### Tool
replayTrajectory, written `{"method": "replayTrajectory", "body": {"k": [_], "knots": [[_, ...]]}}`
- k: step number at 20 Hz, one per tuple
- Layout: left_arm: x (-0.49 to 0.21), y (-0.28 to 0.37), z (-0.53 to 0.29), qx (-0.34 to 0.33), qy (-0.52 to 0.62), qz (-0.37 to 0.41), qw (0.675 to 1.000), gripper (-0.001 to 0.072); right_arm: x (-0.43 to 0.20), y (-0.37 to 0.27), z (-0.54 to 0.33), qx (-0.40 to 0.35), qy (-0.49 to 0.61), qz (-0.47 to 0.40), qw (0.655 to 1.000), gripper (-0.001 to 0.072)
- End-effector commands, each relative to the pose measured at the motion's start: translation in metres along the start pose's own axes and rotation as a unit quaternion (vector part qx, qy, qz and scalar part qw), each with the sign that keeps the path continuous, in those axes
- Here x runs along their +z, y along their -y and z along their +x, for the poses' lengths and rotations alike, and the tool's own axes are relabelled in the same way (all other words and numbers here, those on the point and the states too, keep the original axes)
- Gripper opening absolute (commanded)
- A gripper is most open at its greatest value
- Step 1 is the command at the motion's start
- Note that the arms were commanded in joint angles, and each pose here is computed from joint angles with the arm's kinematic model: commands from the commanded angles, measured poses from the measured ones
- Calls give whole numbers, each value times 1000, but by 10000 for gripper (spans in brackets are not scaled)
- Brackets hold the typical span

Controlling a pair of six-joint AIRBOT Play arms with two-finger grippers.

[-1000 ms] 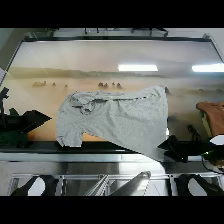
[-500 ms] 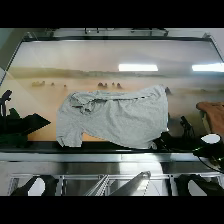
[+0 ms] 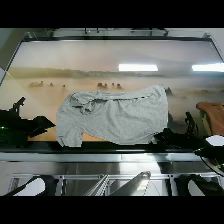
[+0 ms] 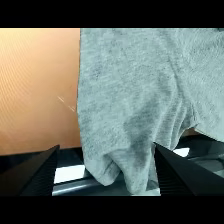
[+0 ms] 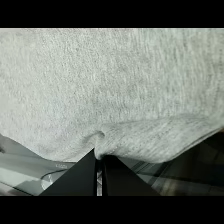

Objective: Fold the shirts.

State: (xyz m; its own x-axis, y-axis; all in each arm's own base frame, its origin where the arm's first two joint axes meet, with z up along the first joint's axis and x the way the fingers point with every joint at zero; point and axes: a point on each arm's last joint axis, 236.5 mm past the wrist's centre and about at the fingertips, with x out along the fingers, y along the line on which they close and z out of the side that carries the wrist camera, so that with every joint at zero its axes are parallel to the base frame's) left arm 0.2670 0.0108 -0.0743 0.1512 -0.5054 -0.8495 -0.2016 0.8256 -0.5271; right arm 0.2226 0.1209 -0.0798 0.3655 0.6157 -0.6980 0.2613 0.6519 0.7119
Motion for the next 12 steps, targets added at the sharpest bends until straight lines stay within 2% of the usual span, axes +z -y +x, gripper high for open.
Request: {"method": "replayTrajectory", "body": {"k": [1,7,8,9,10,11,12], "knots": [[18,-9,27,-12,-19,-6,1000,619,0,-2,-1,2,1,-1,1000,17],[53,20,75,-32,-62,40,997,588,1,-3,-1,4,2,1,1000,17],[51,26,84,-35,-80,50,995,557,1,-3,-1,4,2,1,1000,17],[47,30,92,-37,-102,59,992,358,1,-3,-1,4,2,1,1000,17],[41,34,97,-41,-119,63,990,82,0,-3,-1,5,0,1,1000,17],[38,38,100,-45,-129,71,988,13,-1,-4,-1,6,-1,0,1000,17],[39,42,99,-45,-129,78,988,12,-1,-6,-2,10,0,0,1000,16]]}}
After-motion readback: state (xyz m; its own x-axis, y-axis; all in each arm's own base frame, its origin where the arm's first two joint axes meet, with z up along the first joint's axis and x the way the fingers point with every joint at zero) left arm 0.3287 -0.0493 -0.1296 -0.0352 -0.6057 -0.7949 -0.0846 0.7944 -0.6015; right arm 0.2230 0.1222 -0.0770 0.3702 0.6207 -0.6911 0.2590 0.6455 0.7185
